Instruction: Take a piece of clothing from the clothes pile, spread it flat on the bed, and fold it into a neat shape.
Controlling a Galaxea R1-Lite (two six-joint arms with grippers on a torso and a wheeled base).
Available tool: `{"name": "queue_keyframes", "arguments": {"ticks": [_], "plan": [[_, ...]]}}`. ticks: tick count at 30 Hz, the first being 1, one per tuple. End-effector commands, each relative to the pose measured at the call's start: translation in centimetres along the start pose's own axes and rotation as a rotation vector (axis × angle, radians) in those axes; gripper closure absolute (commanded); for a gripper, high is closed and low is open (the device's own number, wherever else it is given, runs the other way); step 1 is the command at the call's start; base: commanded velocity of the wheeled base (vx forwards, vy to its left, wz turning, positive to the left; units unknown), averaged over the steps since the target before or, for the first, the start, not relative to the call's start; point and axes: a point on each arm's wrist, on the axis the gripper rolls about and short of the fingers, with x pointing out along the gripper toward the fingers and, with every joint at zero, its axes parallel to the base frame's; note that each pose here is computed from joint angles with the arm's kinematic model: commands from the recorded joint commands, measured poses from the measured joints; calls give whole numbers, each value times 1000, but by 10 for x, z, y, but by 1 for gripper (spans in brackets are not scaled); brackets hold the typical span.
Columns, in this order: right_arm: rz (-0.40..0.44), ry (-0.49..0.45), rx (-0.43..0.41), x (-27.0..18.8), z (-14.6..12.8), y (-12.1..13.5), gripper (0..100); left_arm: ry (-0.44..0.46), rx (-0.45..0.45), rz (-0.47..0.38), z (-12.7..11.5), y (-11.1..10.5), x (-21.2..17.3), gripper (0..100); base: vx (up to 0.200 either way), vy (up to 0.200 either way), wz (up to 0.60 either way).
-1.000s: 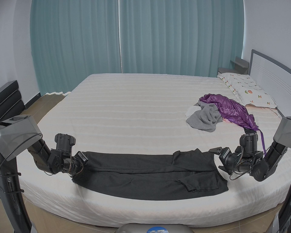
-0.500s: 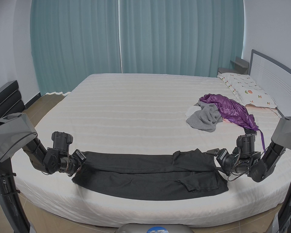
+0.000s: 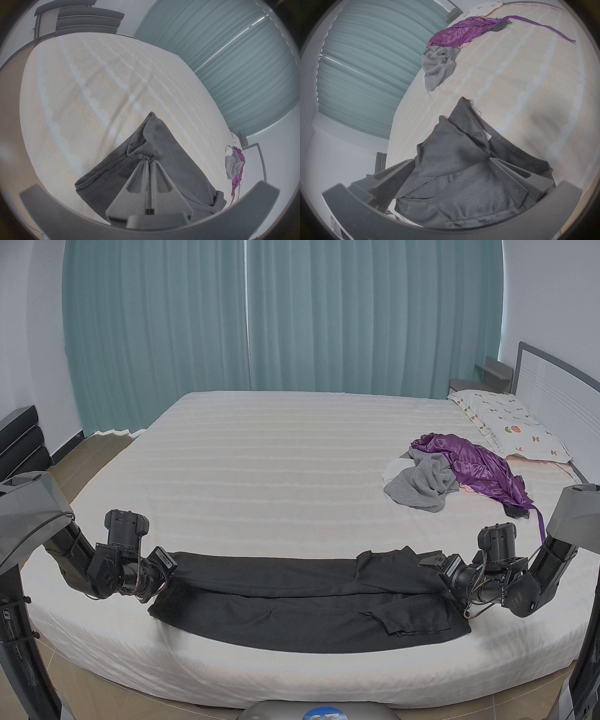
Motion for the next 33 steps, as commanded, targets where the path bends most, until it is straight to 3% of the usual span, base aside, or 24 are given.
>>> {"name": "queue_keyframes", "arguments": {"ticks": [1, 23, 24, 33], "plan": [[-18, 12, 2, 6, -1, -2, 0, -2, -1, -3, 0, -1, -1, 100, 0, 0, 0], [-67, -12, 5, 28, 3, -5, 0, -5, 0, -7, 1, -1, -2, 100, 0, 0, 0], [-67, -15, 5, 28, 3, -5, 100, -5, 1, -7, 1, -1, -2, 100, 0, 0, 0], [-67, -65, -1, 21, 7, 2, 100, -11, 3, -14, 2, -3, -3, 100, 0, 0, 0]]}}
